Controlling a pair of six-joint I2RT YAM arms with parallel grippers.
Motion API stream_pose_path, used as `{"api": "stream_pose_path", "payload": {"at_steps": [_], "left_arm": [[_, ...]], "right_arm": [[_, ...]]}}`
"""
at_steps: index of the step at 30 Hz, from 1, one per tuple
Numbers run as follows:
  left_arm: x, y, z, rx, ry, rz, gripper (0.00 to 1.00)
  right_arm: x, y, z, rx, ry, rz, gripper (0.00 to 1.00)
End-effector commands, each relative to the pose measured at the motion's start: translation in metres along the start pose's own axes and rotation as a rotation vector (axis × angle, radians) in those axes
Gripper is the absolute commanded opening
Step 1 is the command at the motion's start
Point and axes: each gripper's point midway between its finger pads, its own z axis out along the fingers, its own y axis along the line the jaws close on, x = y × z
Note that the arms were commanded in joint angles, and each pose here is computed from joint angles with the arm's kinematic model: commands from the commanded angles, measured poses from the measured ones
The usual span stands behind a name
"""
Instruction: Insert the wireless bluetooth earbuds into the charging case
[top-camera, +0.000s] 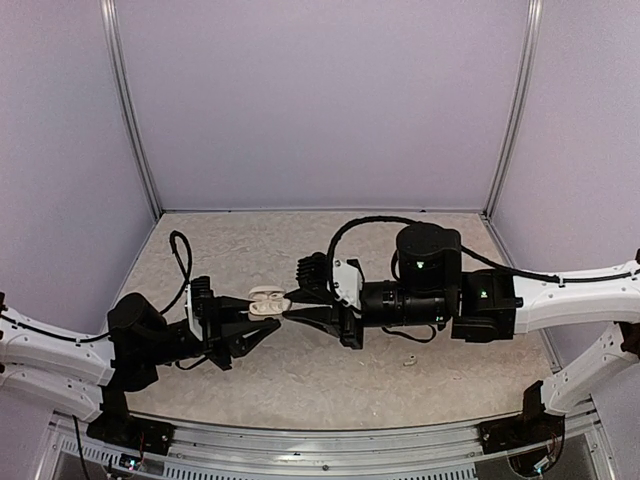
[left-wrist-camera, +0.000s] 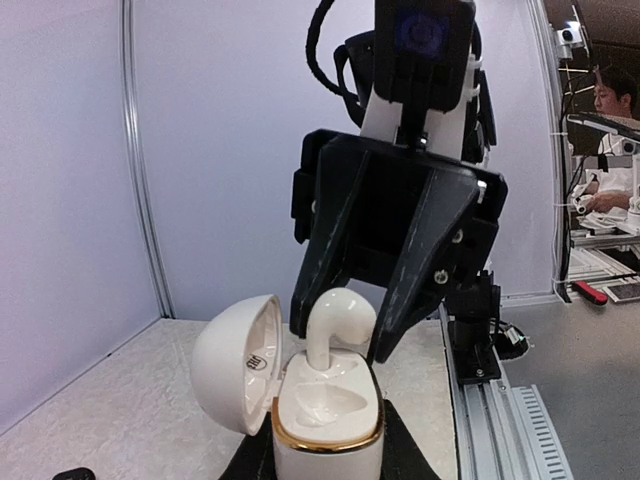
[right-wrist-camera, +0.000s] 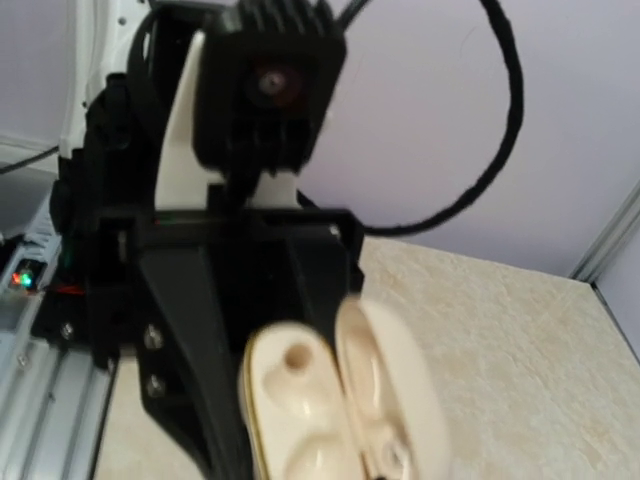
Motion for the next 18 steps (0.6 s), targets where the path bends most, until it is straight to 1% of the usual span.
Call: {"api": "stream_pose_path", "payload": {"at_steps": [1,5,12,13,16,18], "left_arm": [[-0.059,0.003,0.0,-0.001,-0.198,0.053,0.07],[-0.058,0.003,-0.001,-0.004,-0.199,0.05,0.07],[-0.056,0.003,-0.001,0.001,-0.193,0.046,0.07],[-0.056,0.002,-0.001,0.006,-0.192,0.046,0.07],[-0.054,-0.001,-0.002,0.022,-0.185,0.044,0.07],[-0.053,-0.003,-0.002,0.04,-0.179,0.04,0.07]], "right_arm": [[0.029,0.0,-0.005,0.007,0.127,0.026,0.28],[0.022,0.0,-0.01,0.004,0.11,0.028,0.33],[0.012,-0.005,-0.02,0.03,0.078,0.048,0.34],[0.008,-0.007,-0.023,0.034,0.066,0.055,0.35],[-0.002,-0.011,-0.03,0.037,0.037,0.075,0.48],[-0.009,-0.013,-0.034,0.039,0.018,0.082,0.51]]}}
